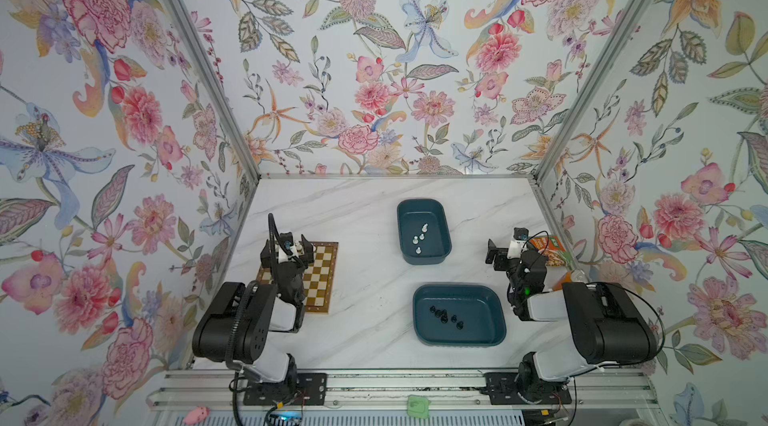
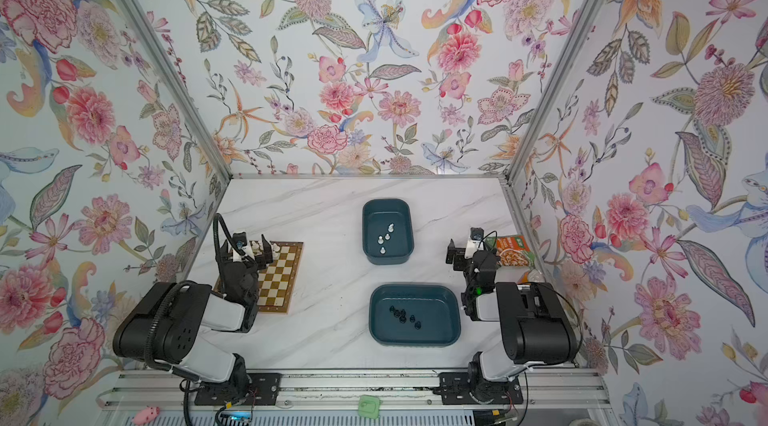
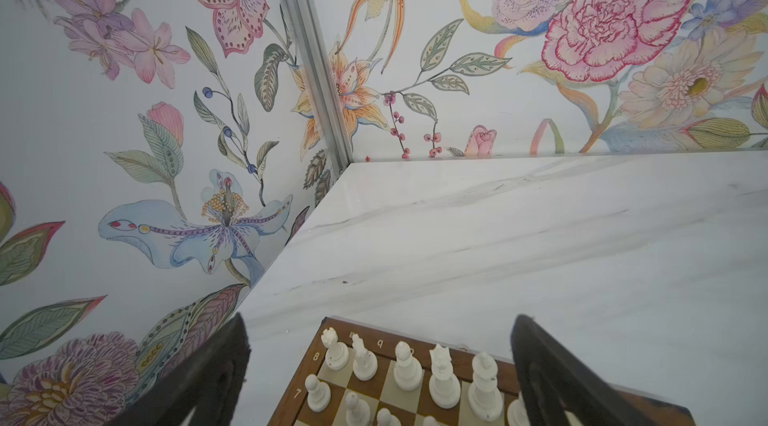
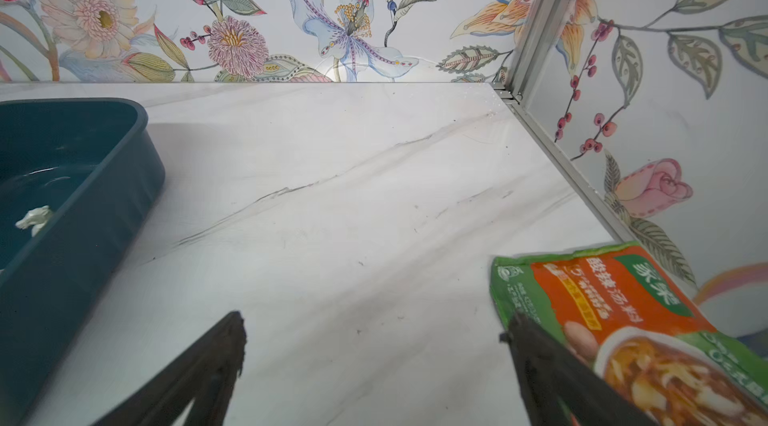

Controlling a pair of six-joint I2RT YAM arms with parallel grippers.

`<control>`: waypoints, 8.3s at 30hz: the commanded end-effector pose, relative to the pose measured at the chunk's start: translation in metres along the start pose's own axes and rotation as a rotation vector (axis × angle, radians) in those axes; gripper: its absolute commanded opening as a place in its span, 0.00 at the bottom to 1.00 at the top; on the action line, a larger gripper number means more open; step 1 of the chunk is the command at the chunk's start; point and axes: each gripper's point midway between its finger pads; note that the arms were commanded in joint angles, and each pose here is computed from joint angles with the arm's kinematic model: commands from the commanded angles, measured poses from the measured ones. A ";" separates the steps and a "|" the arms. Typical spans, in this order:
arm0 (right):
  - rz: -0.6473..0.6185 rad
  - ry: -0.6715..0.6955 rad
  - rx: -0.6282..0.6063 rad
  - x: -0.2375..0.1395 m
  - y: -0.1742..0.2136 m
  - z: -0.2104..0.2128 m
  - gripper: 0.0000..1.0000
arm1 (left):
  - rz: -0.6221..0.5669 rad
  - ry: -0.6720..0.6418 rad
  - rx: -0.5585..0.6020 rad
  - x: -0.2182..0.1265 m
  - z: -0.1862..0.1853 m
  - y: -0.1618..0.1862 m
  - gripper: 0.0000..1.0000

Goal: Set up the chess pieces on the board

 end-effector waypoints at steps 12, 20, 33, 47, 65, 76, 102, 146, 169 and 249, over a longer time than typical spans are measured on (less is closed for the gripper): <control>-0.026 -0.004 -0.005 0.002 -0.008 0.001 0.99 | -0.024 -0.006 -0.004 0.003 0.001 -0.009 0.99; -0.026 -0.004 -0.004 0.002 -0.008 0.001 0.99 | -0.023 -0.004 -0.003 0.003 0.000 -0.009 0.99; -0.021 -0.005 -0.002 0.002 -0.006 0.001 0.99 | -0.022 -0.004 -0.001 0.003 0.000 -0.009 0.99; -0.024 -0.005 -0.003 0.002 -0.007 0.001 0.99 | -0.025 0.004 -0.006 0.003 0.000 -0.009 0.99; 0.166 0.028 0.038 -0.010 -0.103 0.049 0.99 | 0.083 0.079 0.067 0.029 -0.009 -0.048 0.99; 0.125 -0.075 0.093 -0.043 -0.130 0.086 0.99 | 0.329 -0.076 -0.198 0.042 0.073 -0.076 0.91; 0.338 -0.265 0.125 -0.096 -0.072 0.140 0.99 | 0.818 -0.230 -0.706 0.011 0.114 0.071 0.23; 0.399 -0.291 0.067 -0.069 -0.050 0.190 0.99 | 1.107 -0.137 -0.685 0.014 0.098 0.160 0.19; 0.387 -0.304 0.049 -0.074 -0.059 0.195 0.99 | 1.146 -0.046 -0.702 0.007 0.075 0.178 0.12; 0.339 -0.312 0.022 -0.158 -0.068 0.176 0.99 | 1.130 0.432 -0.568 -0.032 -0.086 0.128 0.00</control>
Point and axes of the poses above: each gripper's point midway between its finger pads, its own x axis out along the fingers, its own z axis along the line the jaws close on, y = z × x, and after that the axes turned 9 degrees about x, right-handed
